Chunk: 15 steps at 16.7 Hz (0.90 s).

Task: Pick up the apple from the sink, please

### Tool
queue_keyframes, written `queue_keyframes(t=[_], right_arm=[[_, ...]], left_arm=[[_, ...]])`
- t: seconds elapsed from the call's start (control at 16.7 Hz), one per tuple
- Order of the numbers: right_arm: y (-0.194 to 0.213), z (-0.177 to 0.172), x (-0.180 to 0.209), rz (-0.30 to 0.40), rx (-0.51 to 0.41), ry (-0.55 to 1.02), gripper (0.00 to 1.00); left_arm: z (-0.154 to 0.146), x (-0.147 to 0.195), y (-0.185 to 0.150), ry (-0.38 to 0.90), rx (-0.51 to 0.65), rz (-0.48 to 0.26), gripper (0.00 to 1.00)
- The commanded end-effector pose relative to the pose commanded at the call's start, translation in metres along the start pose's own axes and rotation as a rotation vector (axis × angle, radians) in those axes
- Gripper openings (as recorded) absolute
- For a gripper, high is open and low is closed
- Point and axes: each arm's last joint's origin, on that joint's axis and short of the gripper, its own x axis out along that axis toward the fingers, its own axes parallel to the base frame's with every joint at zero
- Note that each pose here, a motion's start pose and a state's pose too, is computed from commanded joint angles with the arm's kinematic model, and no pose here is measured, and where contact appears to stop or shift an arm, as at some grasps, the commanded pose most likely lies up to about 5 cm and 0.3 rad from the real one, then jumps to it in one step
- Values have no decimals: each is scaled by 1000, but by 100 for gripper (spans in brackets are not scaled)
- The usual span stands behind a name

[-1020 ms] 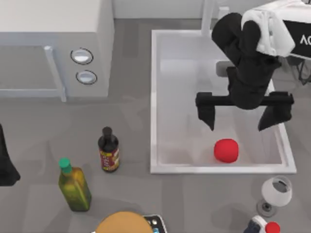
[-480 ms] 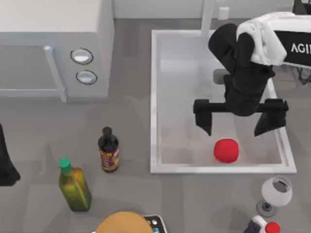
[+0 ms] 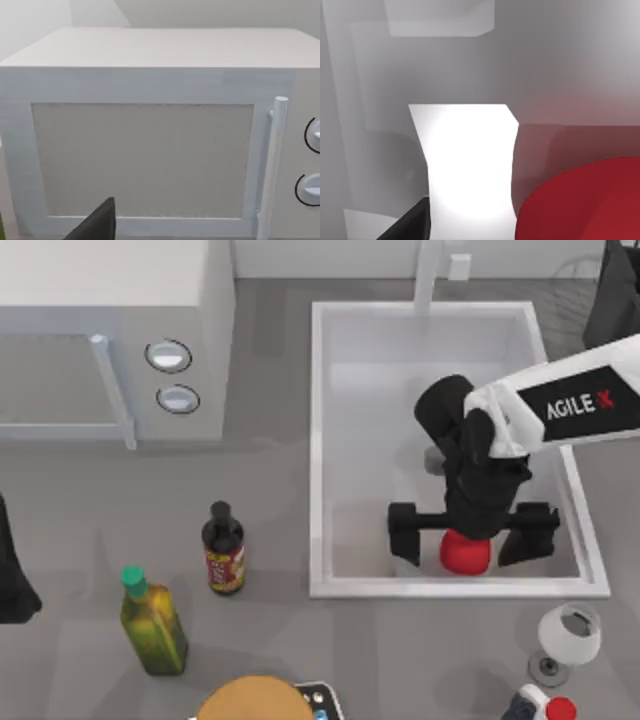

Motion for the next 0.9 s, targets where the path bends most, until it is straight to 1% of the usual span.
queue_keyframes(t=[0.06, 0.3, 0.9], right_arm=[[-1, -1, 6, -2, 0, 5, 100], [-1, -2, 7, -3, 0, 6, 100], [-1, -2, 7, -3, 0, 6, 25]], left_arm=[[0, 0, 0, 0, 0, 0, 100], [0, 0, 0, 0, 0, 0, 100], [0, 0, 0, 0, 0, 0, 100]])
